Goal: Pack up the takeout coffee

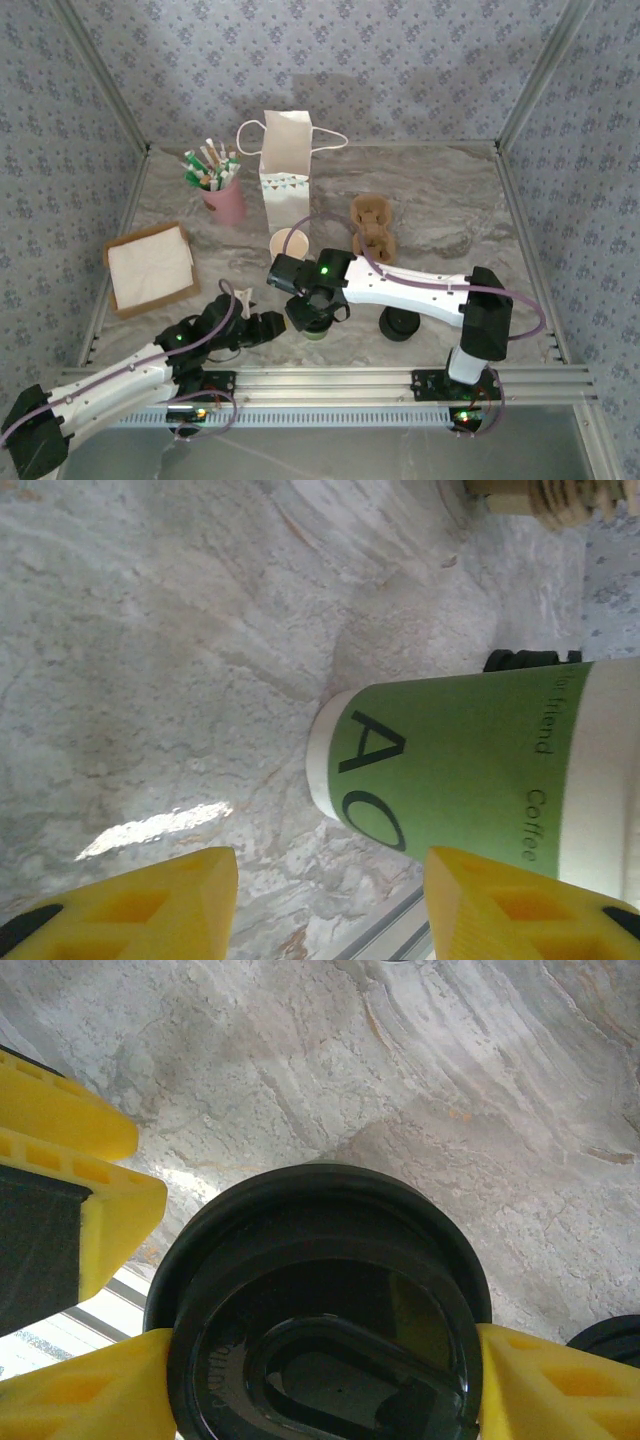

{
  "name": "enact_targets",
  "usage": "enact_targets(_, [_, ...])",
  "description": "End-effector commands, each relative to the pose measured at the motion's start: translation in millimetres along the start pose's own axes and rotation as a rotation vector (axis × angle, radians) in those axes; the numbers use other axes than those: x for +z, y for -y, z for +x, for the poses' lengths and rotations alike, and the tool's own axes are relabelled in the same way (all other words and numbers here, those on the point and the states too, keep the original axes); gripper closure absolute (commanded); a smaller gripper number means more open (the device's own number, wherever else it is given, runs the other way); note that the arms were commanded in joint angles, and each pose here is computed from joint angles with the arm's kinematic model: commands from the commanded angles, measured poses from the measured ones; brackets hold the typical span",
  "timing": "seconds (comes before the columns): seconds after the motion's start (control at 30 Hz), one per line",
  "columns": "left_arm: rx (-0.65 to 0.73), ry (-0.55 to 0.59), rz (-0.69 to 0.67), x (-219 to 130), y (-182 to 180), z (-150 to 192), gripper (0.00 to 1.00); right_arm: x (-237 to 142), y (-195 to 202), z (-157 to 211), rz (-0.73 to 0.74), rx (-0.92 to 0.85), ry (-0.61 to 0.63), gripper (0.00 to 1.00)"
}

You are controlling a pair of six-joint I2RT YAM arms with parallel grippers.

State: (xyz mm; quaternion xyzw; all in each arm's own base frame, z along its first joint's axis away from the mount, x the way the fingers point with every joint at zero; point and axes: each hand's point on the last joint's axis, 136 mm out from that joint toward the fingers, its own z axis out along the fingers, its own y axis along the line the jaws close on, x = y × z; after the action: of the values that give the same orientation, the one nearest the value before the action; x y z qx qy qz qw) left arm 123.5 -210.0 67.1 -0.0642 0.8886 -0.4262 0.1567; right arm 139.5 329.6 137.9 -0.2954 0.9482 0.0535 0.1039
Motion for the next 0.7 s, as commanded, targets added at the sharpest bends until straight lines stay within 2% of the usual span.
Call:
enact_targets(0.0, [0.001, -0.005, 0.058, 1, 13, 0, 0.48, -2, 0, 9, -0.014, 0.013, -0.02, 0.29])
enact_targets(0.67, [0.026, -0.042, 0.051, 19, 20, 3, 0.48, 5, -1, 9, -0.016, 0.036, -0.02, 0.29])
